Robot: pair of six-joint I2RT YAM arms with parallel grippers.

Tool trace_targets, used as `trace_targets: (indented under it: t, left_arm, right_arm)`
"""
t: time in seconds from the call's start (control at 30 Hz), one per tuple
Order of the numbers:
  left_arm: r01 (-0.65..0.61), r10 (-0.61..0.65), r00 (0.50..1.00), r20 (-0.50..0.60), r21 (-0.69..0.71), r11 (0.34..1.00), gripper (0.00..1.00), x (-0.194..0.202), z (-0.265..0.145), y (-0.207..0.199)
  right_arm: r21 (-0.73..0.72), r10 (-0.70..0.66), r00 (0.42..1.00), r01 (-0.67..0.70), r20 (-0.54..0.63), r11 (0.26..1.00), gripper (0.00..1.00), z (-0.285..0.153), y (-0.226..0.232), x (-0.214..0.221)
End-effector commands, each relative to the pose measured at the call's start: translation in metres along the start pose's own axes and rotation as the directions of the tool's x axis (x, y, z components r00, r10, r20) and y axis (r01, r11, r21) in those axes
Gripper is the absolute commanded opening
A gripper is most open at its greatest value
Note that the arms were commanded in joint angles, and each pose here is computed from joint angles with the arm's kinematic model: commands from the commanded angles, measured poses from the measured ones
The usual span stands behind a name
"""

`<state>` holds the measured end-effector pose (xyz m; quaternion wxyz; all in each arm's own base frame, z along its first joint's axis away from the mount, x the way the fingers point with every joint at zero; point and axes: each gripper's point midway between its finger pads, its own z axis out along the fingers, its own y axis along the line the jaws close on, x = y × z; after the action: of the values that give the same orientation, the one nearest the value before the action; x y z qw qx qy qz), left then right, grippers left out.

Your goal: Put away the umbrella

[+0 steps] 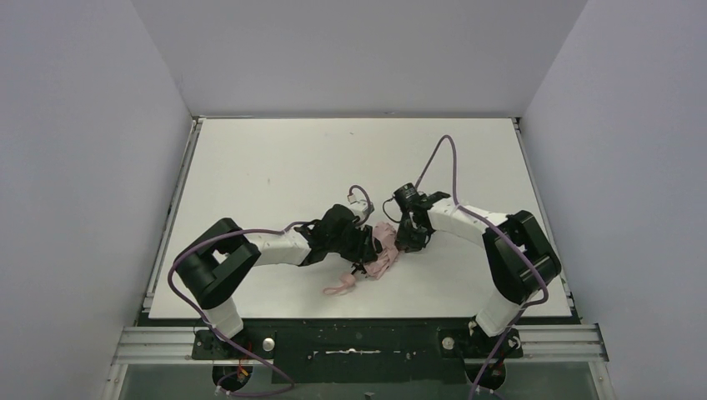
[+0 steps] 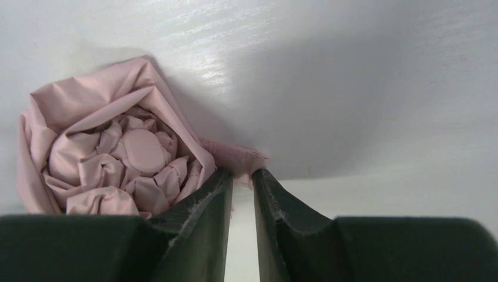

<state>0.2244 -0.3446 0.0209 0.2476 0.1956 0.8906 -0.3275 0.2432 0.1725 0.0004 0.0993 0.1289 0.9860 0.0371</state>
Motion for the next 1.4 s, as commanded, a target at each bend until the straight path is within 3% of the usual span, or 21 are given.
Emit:
trace_targets:
  t: [0.0,0.2,0.33,0.67,1.17,1.37]
  left_arm:
    - [0.003,-0.044,0.964,-0.261,-0.154,0.988,0.0,0.084,-0.007,0.04]
    - [-0.008,-0.046,0.952,-0.303,-0.172,0.985,0.0,0.093,-0.011,0.045]
    - [-0.015,-0.047,0.948,-0.316,-0.191,0.981,0.0,0.095,-0.014,0.048]
    - [-0.017,-0.081,0.946,-0.313,-0.298,0.954,0.0,0.089,-0.022,0.061]
    - [0.006,-0.116,0.954,-0.275,-0.371,0.929,0.0,0.076,-0.031,0.072]
    - [0.022,-0.135,0.957,-0.256,-0.401,0.916,0.0,0.072,-0.035,0.078]
  right_arm:
    - [0.207,0.0,0.985,0.037,-0.175,0.978,0.18,0.066,-0.063,0.059]
    - [0.18,0.018,0.985,0.014,-0.172,0.984,0.0,0.071,-0.066,0.062]
    - [0.131,0.021,0.987,0.0,-0.159,0.991,0.0,0.073,-0.062,0.061]
    - [-0.052,0.064,0.998,-0.064,0.006,0.997,0.0,0.042,-0.048,0.034]
    - [0.069,0.1,0.995,-0.098,-0.024,0.993,0.0,0.032,-0.091,0.054]
    - [0.123,0.092,0.996,-0.093,0.016,0.988,0.0,0.013,-0.105,0.051]
